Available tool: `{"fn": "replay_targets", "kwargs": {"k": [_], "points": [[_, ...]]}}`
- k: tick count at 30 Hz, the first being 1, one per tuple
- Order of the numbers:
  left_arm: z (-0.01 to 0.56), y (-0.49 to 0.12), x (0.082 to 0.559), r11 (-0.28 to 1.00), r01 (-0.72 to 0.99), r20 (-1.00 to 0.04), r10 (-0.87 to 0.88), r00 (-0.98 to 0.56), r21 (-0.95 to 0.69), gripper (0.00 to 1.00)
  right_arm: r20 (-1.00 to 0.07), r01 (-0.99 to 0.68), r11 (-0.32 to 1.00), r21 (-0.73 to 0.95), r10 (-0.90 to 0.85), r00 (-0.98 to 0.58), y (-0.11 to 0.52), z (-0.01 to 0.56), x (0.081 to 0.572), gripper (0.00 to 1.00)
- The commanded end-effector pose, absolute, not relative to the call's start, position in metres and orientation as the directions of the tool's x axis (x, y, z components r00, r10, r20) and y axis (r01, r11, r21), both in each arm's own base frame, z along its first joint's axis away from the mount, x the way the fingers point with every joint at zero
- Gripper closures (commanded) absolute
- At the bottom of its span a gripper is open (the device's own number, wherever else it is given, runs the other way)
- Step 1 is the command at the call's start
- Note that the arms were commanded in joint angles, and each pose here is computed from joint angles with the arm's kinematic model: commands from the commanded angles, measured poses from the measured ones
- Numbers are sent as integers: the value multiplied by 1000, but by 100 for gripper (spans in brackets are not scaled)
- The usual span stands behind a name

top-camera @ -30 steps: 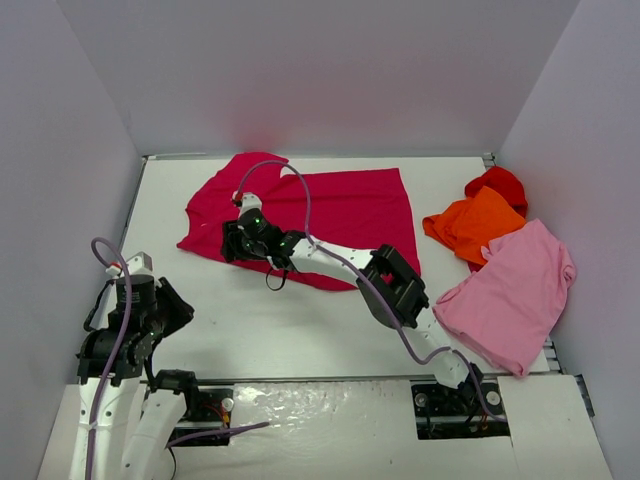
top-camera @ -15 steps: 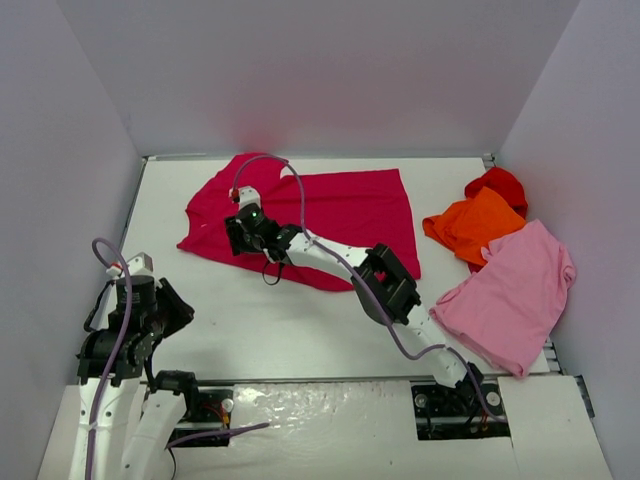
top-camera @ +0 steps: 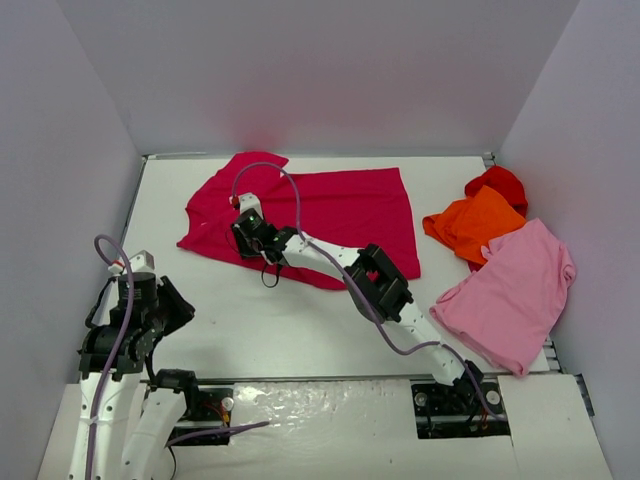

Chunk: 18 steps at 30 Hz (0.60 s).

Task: Fold and stack the t-shirts
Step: Fold the flattened tshirt in 1/3 of the way

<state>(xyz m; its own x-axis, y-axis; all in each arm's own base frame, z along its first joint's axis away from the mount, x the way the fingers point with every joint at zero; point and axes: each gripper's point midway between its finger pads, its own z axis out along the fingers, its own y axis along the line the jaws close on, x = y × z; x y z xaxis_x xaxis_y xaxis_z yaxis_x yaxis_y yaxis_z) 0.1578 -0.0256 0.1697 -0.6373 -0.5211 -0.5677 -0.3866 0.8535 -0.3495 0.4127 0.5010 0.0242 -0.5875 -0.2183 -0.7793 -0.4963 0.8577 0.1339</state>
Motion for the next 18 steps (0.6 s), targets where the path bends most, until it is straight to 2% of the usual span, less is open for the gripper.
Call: {"fn": "replay_targets", "kwargs": {"k": [1, 7, 10, 12, 18], "points": [[179, -27, 169, 859, -361, -592, -512, -622, -364, 79, -789, -467, 878, 111, -208, -578, 492, 29, 425, 63], [178, -27, 170, 858, -361, -590, -514, -623, -366, 79, -795, -471, 875, 113, -205, -571, 491, 38, 424, 67], [178, -28, 169, 858, -361, -590, -514, -623, -366, 79, -797, -470, 877, 103, -210, -567, 489, 41, 424, 83], [178, -27, 170, 857, -362, -591, -515, -621, -366, 79, -801, -469, 877, 102, -207, -561, 487, 47, 424, 99], [178, -27, 170, 857, -361, -592, -514, -621, -367, 79, -817, -480, 871, 107, -198, -541, 487, 69, 424, 100]]}}
